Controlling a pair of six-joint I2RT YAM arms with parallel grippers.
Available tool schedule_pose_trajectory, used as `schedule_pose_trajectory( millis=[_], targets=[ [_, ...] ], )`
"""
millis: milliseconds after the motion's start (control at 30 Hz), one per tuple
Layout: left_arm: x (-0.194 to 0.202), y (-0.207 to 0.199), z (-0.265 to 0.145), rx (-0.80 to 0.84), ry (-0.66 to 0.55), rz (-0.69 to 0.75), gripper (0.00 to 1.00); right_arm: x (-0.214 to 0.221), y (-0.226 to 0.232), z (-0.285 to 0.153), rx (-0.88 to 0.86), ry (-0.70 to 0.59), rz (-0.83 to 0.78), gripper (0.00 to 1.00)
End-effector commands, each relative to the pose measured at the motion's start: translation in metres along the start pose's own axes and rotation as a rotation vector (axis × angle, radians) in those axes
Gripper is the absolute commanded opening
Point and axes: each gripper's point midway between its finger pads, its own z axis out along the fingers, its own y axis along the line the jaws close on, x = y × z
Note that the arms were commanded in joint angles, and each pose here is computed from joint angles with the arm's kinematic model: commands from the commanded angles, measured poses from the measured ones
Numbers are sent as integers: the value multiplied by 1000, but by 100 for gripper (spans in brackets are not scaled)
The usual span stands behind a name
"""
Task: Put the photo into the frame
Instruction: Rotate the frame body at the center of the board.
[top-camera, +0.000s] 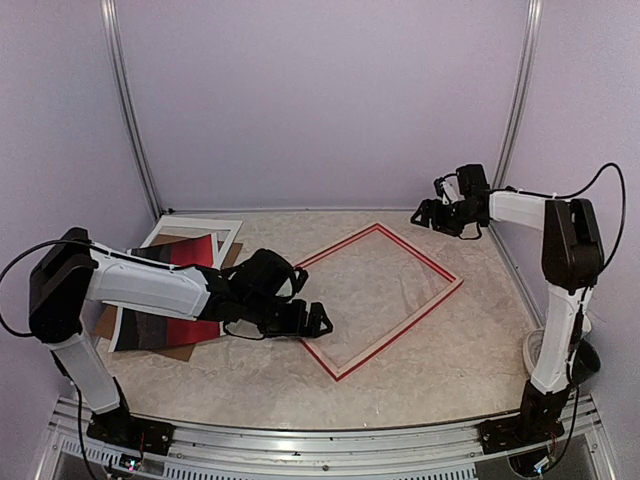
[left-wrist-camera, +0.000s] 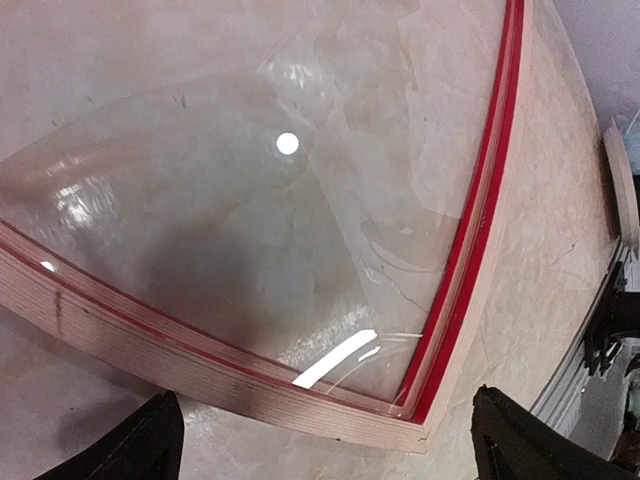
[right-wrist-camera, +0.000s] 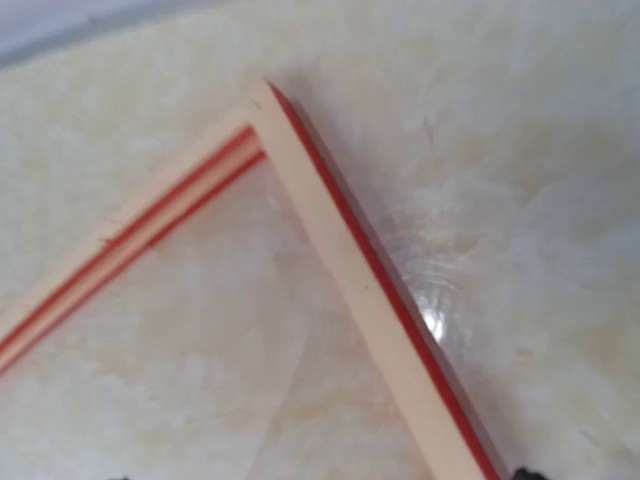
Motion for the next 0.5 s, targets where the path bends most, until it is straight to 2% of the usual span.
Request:
schedule_pose_trajectory(
  millis=[0,100,200,333,467],
  targets=[
    [-100,-17,-64,55,-275,1,99,3,9,-61,104,-49,-9,82],
    [-152,-6,-94,42,-393,-18,99,37,5,-74,108,-24,38,82],
    [-196,21,-109,-24,-460,-39,99,72,3,-84,101,-2,74,82],
    [-232,57,-104,-53,-489,-79,99,104,1,-98,105,12,93,82],
    [-252,90,-83,-62,-483,-119,99,129,-1,-107,104,35,100,82]
  ],
)
